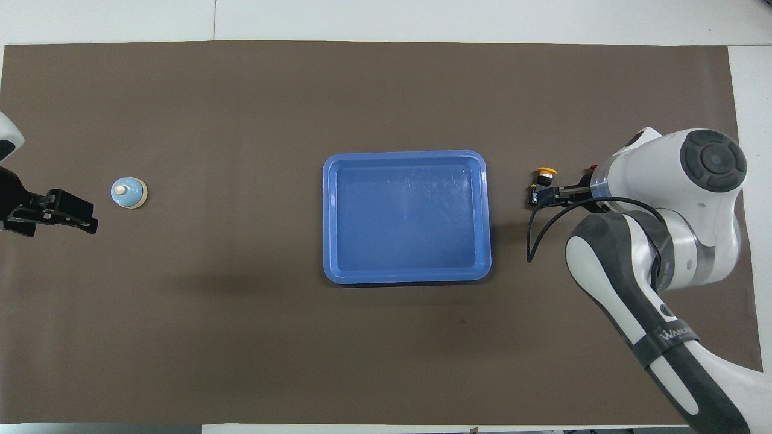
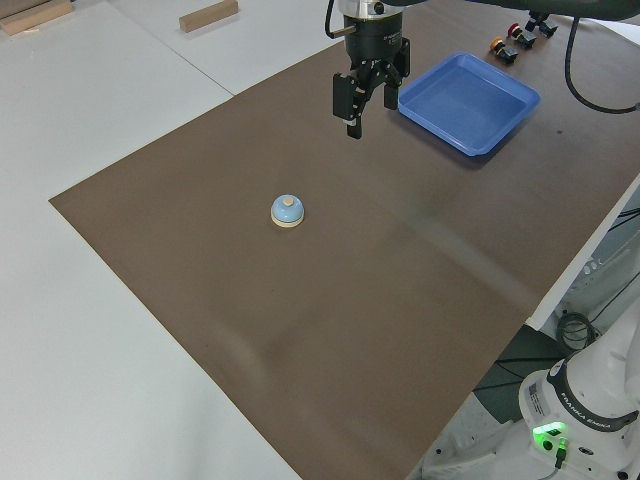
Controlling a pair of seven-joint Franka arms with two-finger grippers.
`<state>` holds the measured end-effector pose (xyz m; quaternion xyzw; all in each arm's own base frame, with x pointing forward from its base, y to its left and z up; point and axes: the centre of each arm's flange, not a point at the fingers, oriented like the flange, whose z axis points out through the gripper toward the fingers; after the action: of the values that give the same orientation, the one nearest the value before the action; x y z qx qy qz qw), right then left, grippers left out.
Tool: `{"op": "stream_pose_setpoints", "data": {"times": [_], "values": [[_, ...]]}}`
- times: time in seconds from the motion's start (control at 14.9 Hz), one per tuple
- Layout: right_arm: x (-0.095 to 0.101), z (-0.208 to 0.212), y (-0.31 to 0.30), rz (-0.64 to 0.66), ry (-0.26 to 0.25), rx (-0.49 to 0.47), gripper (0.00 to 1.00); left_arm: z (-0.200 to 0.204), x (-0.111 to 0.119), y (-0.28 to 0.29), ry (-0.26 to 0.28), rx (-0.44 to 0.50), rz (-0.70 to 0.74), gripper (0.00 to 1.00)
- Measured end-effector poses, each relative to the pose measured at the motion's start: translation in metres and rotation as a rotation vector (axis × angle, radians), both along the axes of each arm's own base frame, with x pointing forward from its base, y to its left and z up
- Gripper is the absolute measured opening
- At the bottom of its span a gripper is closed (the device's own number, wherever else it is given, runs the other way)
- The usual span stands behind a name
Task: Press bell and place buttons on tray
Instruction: 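Grasp the orange-capped button with the right gripper while the left gripper withdraws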
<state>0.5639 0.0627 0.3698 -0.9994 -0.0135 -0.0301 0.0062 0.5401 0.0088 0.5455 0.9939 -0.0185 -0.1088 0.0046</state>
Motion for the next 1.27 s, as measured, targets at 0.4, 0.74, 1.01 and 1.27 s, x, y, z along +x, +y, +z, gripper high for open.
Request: {"op": "stream_pose_setpoints", "data": {"times": [0.4,0.74,1.01,1.27], "values": [[0.006,-0.040,0.001,-0.001,-0.033,0.005,1.00,0.001,0.000,-0.014,-0.006,0.001,-0.020,1.00],[0.013,-0.070,0.001,-0.001,-0.053,0.008,1.00,0.006,0.000,-0.013,-0.020,0.002,-0.015,1.00],[0.013,-0.083,0.002,-0.002,-0.043,0.008,0.90,0.008,0.003,-0.012,-0.044,0.000,-0.008,1.00],[0.014,-0.083,0.002,-0.003,-0.043,0.008,0.52,0.008,0.003,-0.011,-0.047,-0.001,-0.005,1.00]]}}
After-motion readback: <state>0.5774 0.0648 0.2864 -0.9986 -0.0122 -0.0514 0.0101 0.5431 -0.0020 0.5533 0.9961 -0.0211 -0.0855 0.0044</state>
